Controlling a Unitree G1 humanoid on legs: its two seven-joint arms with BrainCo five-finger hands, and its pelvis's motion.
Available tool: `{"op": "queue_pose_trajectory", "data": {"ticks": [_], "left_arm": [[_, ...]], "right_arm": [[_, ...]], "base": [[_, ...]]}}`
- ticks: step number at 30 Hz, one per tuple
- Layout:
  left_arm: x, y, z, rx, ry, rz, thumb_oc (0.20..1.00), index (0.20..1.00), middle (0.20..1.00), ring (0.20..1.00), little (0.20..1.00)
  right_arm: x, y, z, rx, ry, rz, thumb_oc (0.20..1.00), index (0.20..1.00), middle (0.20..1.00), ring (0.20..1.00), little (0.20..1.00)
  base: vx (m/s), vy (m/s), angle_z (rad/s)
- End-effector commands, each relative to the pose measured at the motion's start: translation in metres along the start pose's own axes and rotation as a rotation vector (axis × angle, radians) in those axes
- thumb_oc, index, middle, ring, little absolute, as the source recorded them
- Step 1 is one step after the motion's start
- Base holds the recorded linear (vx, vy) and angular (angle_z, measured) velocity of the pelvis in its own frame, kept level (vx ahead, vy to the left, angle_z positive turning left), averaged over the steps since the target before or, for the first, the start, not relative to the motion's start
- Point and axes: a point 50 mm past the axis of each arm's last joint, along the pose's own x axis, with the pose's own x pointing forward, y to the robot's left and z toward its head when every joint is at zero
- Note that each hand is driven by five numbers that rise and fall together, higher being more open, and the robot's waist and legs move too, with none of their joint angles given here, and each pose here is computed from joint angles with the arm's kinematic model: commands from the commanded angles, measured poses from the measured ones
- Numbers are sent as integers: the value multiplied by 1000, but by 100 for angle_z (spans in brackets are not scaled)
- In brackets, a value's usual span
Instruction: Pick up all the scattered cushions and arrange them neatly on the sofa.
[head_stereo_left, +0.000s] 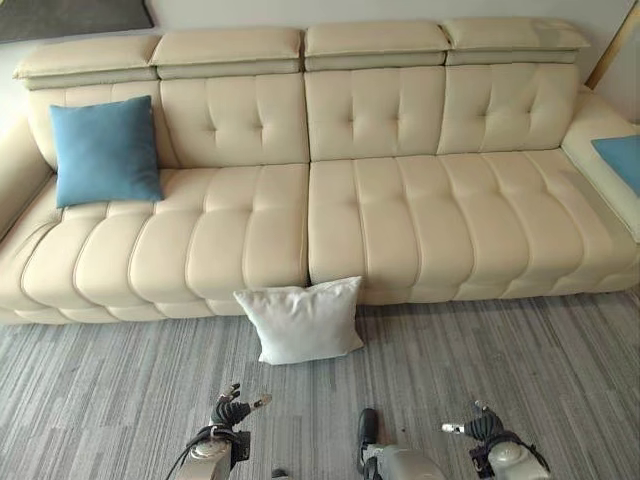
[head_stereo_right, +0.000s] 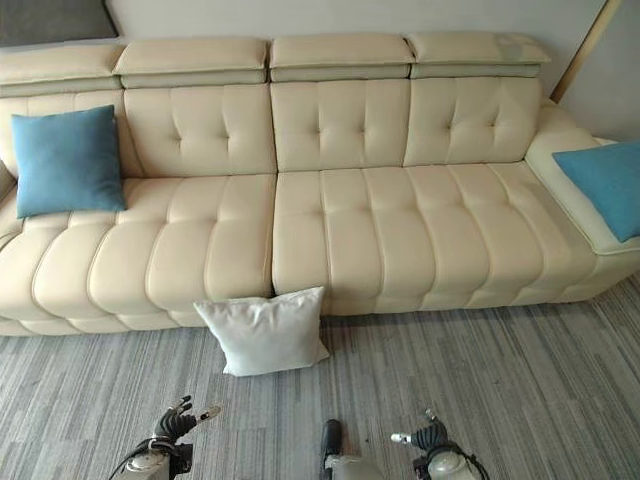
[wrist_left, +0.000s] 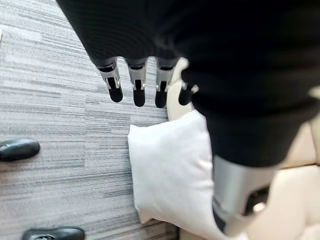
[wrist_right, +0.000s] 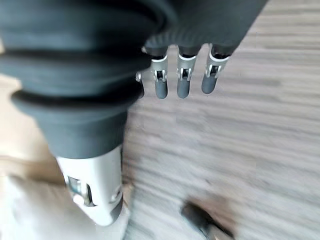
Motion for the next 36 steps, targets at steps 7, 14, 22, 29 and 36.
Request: {"op": "queue_pose_trajectory", "data": {"ticks": [7,14,22,29,36], "left_arm": [[4,13,22,-14,-76,36,1000,1000,1000,1000,1000],[2,15,11,-10,-48,42,1000,1000,1000,1000,1000],[5,24,10,41,-28,61,1000,1000,1000,1000,1000],[8,33,20,41,-54,87,1000,1000,1000,1000,1000],[7,13,39,39,-136,12,1000,1000,1000,1000,1000]], "right_arm": [[2,-11,14,34,-69,-46,1000,1000,1000,1000,1000],[0,-9,2,16,-28,-30,1000,1000,1000,1000,1000],[0,8,5,29,-17,20,1000,1000,1000,1000,1000],[1,17,18,24,-54,41,1000,1000,1000,1000,1000],[2,2,13,27,-45,-8,1000,1000,1000,1000,1000]], "base": [[189,61,6],[209,226,-16],[138,240,-1],[65,97,-13],[166,-159,18]]}}
